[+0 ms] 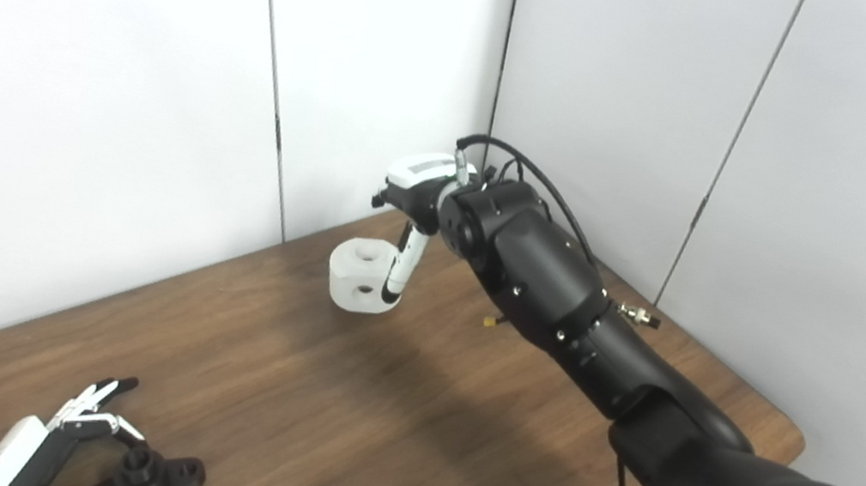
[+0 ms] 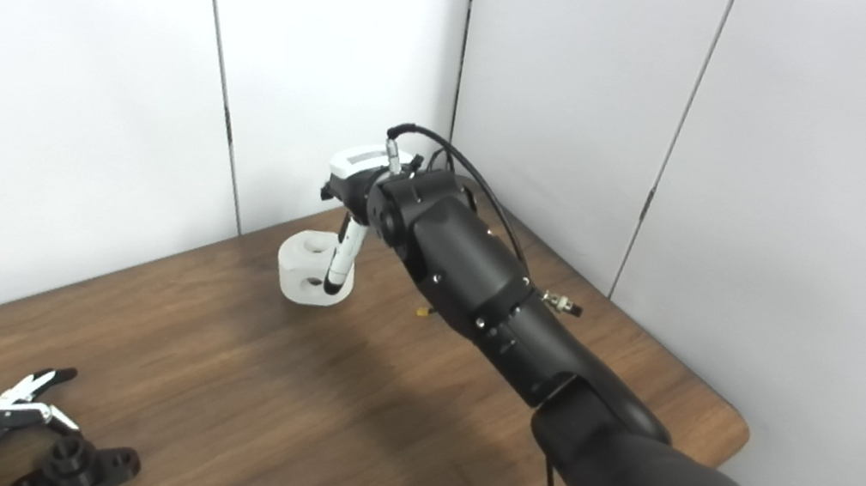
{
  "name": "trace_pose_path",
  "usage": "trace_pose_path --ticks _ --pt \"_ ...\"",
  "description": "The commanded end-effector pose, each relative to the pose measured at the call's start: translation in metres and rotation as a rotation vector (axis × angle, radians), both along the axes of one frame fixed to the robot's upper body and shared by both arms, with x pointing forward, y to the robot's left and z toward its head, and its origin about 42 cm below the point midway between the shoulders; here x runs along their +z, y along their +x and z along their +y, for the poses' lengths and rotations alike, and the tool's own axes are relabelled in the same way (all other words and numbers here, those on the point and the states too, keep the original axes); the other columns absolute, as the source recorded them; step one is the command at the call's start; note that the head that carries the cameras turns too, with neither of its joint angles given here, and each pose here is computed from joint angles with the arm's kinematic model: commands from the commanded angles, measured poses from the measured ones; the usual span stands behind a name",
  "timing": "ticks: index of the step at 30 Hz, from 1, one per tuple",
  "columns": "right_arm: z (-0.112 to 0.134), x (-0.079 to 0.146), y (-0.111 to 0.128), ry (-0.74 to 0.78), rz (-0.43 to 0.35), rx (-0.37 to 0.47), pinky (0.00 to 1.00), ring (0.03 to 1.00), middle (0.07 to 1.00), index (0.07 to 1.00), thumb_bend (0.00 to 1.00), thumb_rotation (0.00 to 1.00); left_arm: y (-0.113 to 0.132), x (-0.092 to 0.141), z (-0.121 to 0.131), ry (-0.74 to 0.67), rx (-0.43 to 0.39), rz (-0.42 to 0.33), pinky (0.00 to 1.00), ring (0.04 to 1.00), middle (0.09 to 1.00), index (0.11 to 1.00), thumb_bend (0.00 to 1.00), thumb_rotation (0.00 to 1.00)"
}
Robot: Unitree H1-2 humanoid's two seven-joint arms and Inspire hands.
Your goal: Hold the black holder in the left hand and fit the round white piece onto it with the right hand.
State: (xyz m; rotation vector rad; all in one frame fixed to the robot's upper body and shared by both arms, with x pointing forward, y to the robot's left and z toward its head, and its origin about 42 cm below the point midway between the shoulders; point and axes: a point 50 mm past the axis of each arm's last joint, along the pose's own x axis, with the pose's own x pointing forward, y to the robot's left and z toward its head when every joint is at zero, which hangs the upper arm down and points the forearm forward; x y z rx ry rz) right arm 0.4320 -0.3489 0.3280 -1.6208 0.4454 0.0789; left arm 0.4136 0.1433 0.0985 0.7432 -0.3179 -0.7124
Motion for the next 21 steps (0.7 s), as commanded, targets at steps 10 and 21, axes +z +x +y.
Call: trace_pose_path --ticks 10,21 --pt "0.005 0.018 0.038 -0.009 -0.099 0.003 1.0 1.0 1.0 0.902 1.0 0.39 -0.05 -0.073 0.046 0.159 0.071 0.209 1.0 1.0 0.949 0.483 0.52 0.05" --pt "0.008 0.001 0.053 0.01 -0.125 0.009 0.95 1.0 1.0 0.923 0.96 0.38 -0.055 -0.076 0.042 0.159 0.066 0.219 1.0 1.0 0.954 0.483 0.52 0.05"
